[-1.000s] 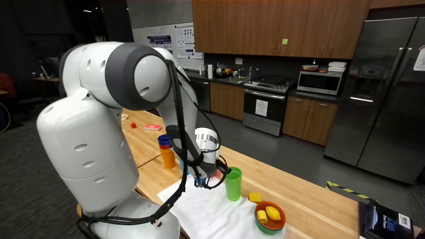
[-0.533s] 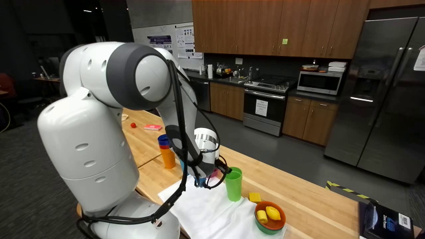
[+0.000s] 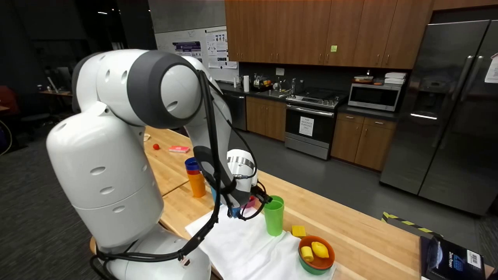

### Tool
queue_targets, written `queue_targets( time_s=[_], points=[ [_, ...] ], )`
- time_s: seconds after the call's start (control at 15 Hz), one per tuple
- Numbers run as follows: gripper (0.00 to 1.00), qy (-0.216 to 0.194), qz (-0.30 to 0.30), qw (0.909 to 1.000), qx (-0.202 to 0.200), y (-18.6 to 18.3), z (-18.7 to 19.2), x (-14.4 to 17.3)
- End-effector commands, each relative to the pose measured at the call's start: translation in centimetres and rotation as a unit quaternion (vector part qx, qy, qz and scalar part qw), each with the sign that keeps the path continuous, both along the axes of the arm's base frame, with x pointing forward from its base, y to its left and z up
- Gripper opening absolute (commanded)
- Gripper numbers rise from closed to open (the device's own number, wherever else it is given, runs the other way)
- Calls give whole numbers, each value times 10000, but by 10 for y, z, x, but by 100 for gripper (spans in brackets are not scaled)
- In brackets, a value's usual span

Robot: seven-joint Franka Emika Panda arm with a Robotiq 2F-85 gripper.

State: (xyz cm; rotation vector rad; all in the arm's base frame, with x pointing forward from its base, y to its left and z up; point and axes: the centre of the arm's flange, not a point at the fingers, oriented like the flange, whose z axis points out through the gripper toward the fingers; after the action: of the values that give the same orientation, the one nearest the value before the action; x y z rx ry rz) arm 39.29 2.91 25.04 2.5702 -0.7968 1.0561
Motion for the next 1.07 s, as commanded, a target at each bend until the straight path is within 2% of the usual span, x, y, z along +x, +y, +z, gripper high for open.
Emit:
queue_targets(
  time_s=[0.0,0.2,0.27,0.33,0.6,0.8,0.87,1.0],
  points=[
    [2,89,-157,9998,77,-1,-3,11],
    [2,126,-164,9997,98,0,-4,12],
    [32,190,-190,9996,75,1,-3,13],
    [8,18,-142,9999,71,0,1,8],
    [31,145,-173,9997,73,0,-7,7],
    [32,166,-174,9997,71,0,-8,7],
    [57,197,-156,9996,86,0,-7,7],
    [63,231,-186,9995,96,0,-3,6]
  ],
)
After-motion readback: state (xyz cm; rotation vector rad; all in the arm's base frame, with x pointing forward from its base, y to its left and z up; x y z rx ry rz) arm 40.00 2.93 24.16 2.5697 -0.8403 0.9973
